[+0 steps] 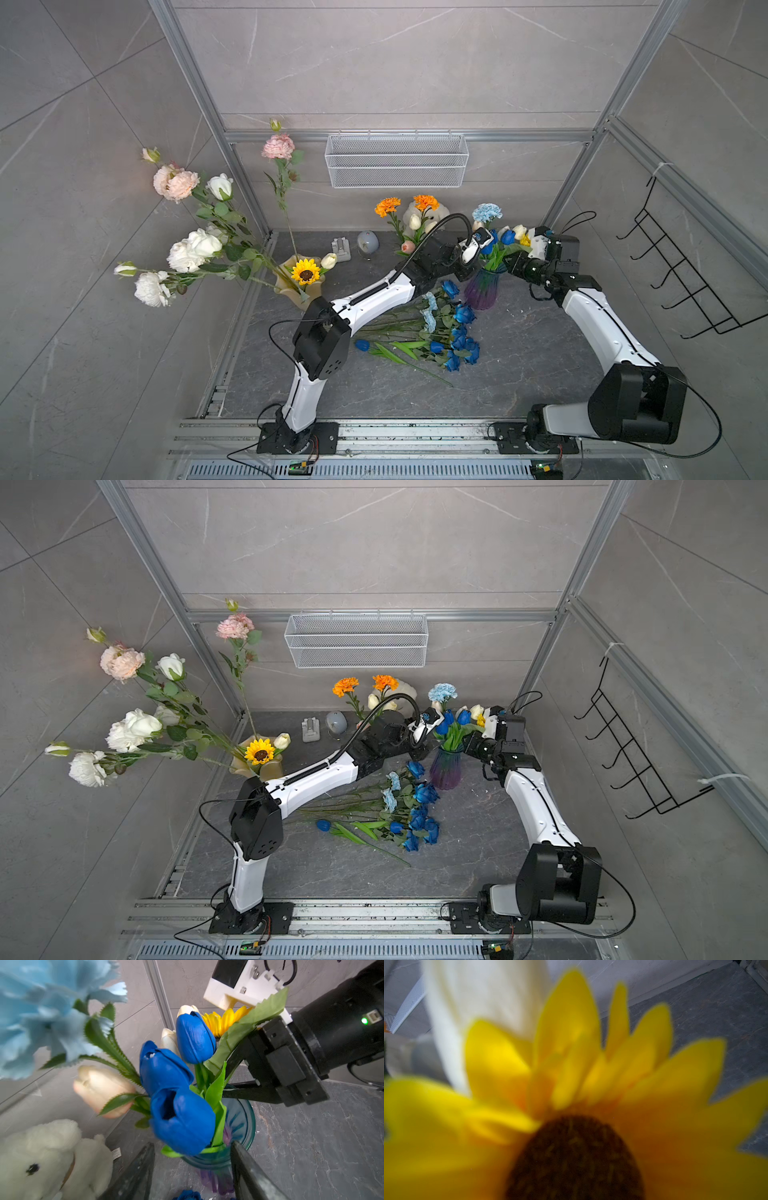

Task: Pick out blue flowers from the vase
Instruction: Pick up the flower from the vase.

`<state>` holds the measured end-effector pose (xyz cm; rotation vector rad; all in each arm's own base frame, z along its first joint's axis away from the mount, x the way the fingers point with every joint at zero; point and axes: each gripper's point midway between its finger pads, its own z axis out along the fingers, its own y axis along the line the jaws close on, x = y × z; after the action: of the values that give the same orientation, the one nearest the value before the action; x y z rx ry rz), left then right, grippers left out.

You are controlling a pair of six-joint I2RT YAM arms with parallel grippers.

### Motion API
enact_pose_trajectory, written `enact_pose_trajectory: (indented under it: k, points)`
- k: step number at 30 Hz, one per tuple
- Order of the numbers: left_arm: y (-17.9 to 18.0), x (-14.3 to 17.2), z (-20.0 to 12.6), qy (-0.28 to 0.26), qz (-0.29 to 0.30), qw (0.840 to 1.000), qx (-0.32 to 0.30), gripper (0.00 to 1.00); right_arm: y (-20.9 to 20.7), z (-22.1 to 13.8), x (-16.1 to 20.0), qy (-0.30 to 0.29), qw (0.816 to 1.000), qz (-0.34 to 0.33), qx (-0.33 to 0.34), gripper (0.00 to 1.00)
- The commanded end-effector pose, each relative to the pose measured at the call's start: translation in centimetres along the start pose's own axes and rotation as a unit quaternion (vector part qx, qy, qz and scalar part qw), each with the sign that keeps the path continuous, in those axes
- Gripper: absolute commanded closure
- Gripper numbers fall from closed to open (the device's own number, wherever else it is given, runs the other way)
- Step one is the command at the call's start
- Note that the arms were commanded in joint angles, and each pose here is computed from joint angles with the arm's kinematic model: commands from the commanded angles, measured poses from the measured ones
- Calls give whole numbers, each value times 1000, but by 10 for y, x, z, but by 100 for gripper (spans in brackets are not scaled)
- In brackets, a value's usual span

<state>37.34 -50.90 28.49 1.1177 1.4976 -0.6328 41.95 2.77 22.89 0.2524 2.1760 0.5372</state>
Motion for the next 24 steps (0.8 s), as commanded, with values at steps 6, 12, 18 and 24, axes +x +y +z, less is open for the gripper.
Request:
enact_pose_trajectory:
  k: [6,12,18,24]
  points:
    - [1,-52,9,-94,-20,995,16,40,4,-4,10,4,1000,-5,-10,81]
    - [1,-56,21,-108,-27,994,18,47,4,-5,14,6,1000,-6,-10,83]
    - [-1,-57,28,-116,-34,992,25,83,5,-6,11,3,1000,-6,-10,83]
    - [-5,-59,26,-117,-34,992,34,100,5,-6,10,1,1000,-3,-10,83]
